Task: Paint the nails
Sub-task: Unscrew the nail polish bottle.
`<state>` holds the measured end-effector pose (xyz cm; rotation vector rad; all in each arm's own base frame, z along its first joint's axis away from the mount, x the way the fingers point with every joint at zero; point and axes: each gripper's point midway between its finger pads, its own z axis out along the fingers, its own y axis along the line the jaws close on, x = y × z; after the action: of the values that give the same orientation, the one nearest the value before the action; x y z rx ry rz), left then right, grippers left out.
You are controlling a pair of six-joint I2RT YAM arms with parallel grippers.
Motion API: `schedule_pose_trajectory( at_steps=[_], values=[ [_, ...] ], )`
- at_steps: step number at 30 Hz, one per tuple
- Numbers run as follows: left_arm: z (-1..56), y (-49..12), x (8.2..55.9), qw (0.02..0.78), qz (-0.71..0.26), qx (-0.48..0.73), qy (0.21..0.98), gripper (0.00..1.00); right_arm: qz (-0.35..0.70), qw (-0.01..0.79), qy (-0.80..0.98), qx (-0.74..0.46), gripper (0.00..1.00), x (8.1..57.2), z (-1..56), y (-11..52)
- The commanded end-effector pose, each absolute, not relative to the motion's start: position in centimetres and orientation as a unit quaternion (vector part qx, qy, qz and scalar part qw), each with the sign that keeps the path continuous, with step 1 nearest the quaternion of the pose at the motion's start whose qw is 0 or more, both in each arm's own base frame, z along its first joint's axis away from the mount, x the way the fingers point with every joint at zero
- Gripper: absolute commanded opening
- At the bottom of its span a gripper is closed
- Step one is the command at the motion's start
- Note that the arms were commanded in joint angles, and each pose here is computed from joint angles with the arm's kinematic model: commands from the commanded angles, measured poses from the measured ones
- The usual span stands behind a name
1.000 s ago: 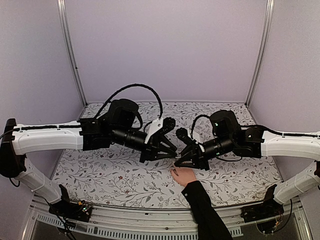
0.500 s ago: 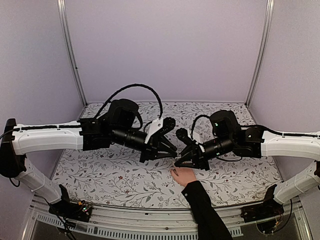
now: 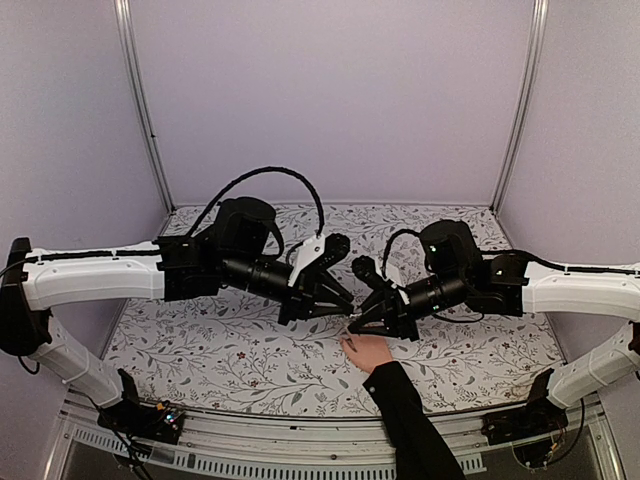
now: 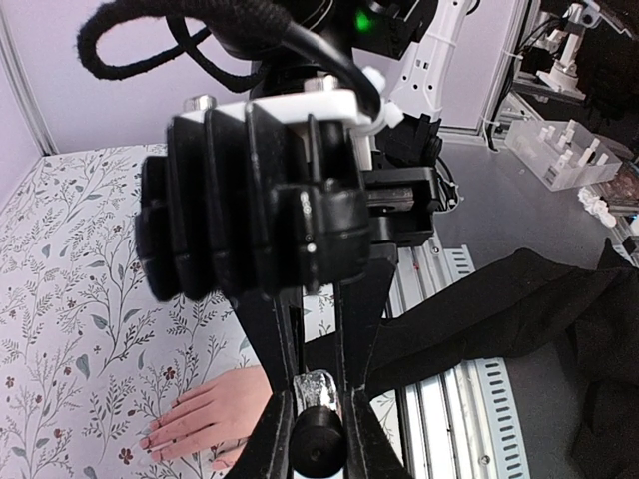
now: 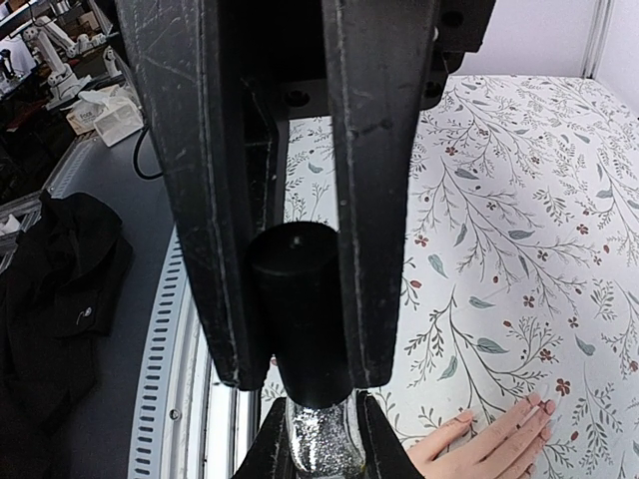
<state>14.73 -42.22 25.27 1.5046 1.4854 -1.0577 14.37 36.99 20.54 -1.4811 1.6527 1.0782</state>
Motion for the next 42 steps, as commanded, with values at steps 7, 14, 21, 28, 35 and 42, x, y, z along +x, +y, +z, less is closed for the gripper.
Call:
schedule_pose_trajectory(
  at_steps=[7, 14, 21, 28, 35, 42],
  values=[
    [27.7, -42.0, 14.3, 0.397, -0.424, 0.584, 0.567, 0.0, 0.393, 0.342, 0.645, -0.559, 0.0, 15.3, 20.7, 37.1],
    [27.6, -42.0, 14.7, 0.4, -0.417, 0.581, 0.573, 0.0, 0.384, 0.339, 0.653, -0.558, 0.0, 15.6, 20.2, 37.2],
    [27.5, -42.0, 15.0, 0.404, -0.412, 0.579, 0.577, 0.0, 0.379, 0.336, 0.659, -0.557, 0.0, 15.8, 19.8, 37.1],
    [27.5, -42.0, 15.1, 0.407, -0.409, 0.576, 0.579, 0.0, 0.373, 0.34, 0.661, -0.555, 0.0, 16.0, 19.8, 37.1],
    [28.2, -41.8, 15.5, 0.422, -0.41, 0.566, 0.578, 0.0, 0.371, 0.342, 0.662, -0.555, 0.0, 16.1, 19.9, 37.0],
    [28.3, -41.7, 16.0, 0.427, -0.41, 0.554, 0.586, 0.0, 0.358, 0.35, 0.669, -0.549, 0.0, 16.6, 19.8, 36.9]
  ],
)
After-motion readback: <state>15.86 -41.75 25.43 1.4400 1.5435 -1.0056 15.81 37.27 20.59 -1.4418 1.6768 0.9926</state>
